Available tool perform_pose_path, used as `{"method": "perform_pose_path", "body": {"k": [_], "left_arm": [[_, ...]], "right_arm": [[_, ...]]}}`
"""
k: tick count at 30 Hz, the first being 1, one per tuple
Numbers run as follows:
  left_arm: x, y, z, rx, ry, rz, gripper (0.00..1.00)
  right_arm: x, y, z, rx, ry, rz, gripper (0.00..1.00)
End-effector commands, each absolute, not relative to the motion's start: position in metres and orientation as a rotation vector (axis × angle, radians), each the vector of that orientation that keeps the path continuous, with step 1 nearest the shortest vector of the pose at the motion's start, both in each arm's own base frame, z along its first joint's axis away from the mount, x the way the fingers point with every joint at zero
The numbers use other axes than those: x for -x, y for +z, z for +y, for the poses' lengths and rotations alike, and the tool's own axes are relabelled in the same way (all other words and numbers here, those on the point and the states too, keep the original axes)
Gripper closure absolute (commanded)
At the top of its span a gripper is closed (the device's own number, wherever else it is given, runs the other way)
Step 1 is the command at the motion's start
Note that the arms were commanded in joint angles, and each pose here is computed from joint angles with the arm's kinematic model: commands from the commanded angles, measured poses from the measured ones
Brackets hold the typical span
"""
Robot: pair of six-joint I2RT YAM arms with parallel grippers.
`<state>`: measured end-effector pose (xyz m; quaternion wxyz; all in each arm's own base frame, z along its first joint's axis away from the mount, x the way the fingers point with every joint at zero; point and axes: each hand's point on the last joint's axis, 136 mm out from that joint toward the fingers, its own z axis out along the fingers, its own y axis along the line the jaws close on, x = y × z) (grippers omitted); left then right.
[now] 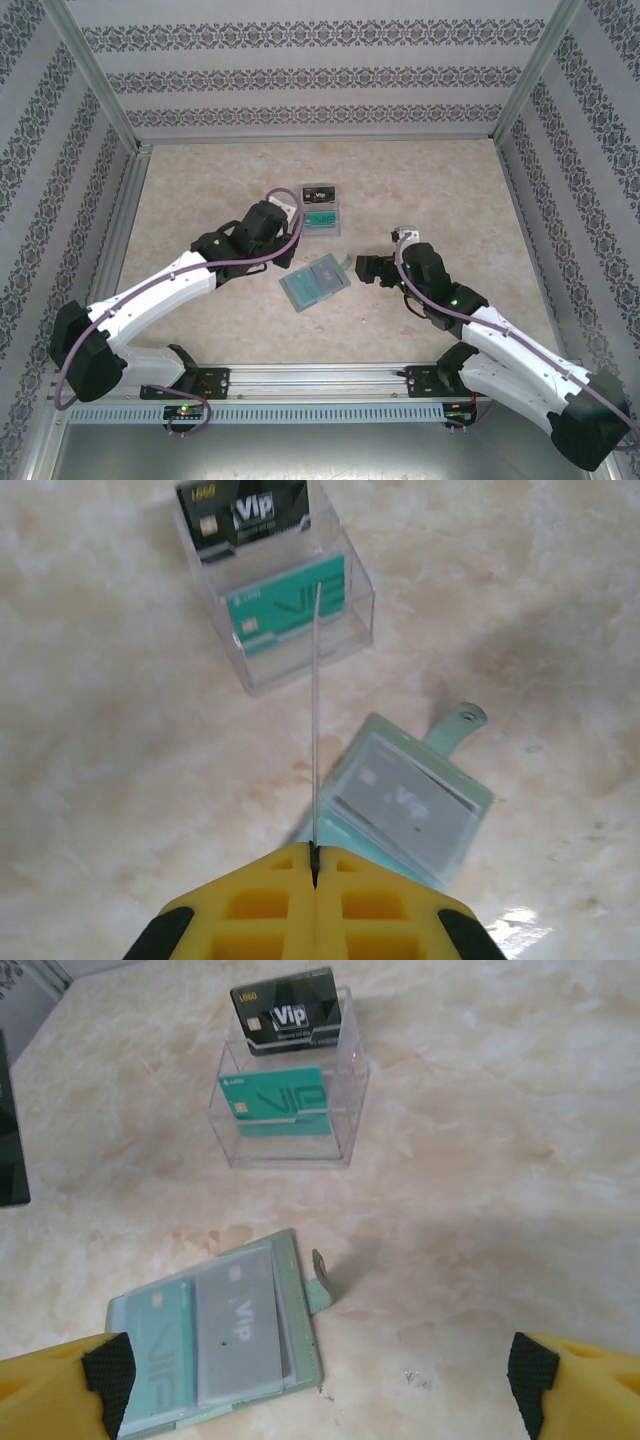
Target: Take the credit cards out of the card holder
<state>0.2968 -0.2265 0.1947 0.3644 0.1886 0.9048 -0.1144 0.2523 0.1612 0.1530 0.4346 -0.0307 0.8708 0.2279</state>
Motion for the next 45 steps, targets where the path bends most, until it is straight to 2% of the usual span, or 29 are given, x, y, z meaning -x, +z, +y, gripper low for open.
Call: {"method": "perform_pose_path", "body": {"k": [1, 13, 18, 23, 31, 45], "left_arm": [[-0.319, 0.210, -0.231, -0.761, -0.075, 2.193, 1.00], [-0.393, 0.180, -0.270, -1.409, 0.368, 1.907, 1.00], [-0.426, 0.159, -0.275, -1.535, 0.561, 1.830, 1.00], [-0.450, 0.158, -0.284, -1.544, 0.612, 1.775, 1.00], [-0.470, 0.146, -0.283, -1.579, 0.667, 1.812, 1.00], [-0.459, 0.129, -0.266, -1.638, 0.680, 1.861, 1.00]], "right_arm": [[-0.256, 0.158, 0.151, 0.020, 0.551, 2.117, 0.02], [-0.254, 0.155, 0.149, -0.012, 0.564, 2.130, 0.02], [-0.255, 0.154, 0.145, -0.028, 0.552, 2.127, 0.02], [-0.256, 0.154, 0.142, -0.040, 0.544, 2.127, 0.02], [-0.257, 0.151, 0.139, -0.057, 0.537, 2.134, 0.02], [-0.260, 0.145, 0.139, -0.069, 0.539, 2.157, 0.02]]}}
